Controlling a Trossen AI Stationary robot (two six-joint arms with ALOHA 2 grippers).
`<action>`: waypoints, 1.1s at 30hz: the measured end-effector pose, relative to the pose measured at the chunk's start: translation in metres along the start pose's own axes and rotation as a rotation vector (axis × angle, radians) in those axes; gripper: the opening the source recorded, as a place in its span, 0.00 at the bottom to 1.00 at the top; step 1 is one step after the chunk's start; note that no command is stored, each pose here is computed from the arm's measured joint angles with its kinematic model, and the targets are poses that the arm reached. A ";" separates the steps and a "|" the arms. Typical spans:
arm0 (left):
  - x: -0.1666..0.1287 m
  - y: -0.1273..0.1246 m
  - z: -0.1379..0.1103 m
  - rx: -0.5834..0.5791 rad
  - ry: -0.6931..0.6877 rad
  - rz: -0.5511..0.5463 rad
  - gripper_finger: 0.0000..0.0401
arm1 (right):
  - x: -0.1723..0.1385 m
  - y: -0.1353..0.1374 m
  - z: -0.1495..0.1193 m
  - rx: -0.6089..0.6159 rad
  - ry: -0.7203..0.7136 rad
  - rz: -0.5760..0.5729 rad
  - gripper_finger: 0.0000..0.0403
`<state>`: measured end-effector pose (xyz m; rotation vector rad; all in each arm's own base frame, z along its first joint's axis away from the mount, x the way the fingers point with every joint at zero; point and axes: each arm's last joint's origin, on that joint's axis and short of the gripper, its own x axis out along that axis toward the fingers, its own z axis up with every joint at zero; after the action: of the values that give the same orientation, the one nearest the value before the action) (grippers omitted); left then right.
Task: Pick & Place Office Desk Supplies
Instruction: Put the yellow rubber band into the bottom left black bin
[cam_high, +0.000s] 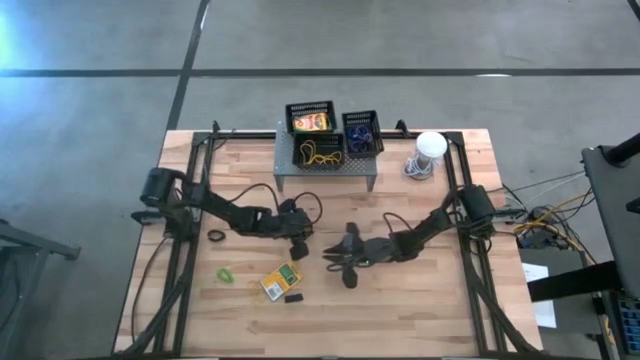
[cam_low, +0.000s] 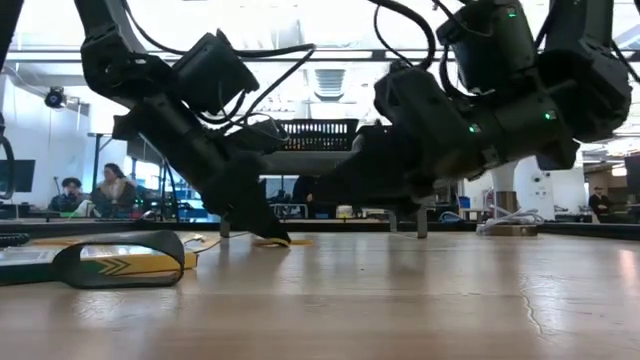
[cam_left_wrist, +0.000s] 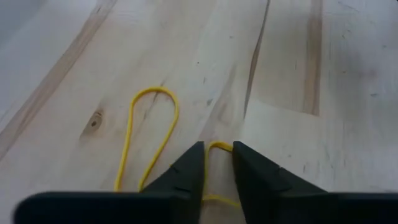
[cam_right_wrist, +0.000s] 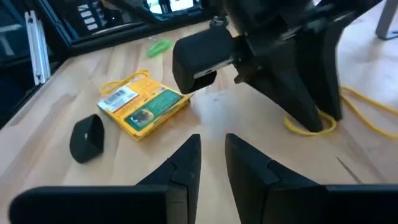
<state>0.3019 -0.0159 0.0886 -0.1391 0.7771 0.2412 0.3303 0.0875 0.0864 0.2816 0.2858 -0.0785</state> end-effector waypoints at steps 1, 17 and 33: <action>0.000 0.000 0.000 -0.007 0.003 -0.002 0.18 | -0.002 -0.001 -0.001 -0.003 0.008 -0.005 0.17; -0.033 -0.003 0.016 -0.013 -0.011 -0.045 0.00 | -0.002 -0.001 -0.002 -0.005 0.011 -0.008 0.16; -0.112 0.011 0.105 0.025 -0.468 0.034 0.00 | -0.001 -0.002 -0.001 -0.022 0.007 -0.009 0.16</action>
<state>0.2930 -0.0012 0.2420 -0.0419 0.3174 0.2827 0.3289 0.0864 0.0850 0.2592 0.2945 -0.0833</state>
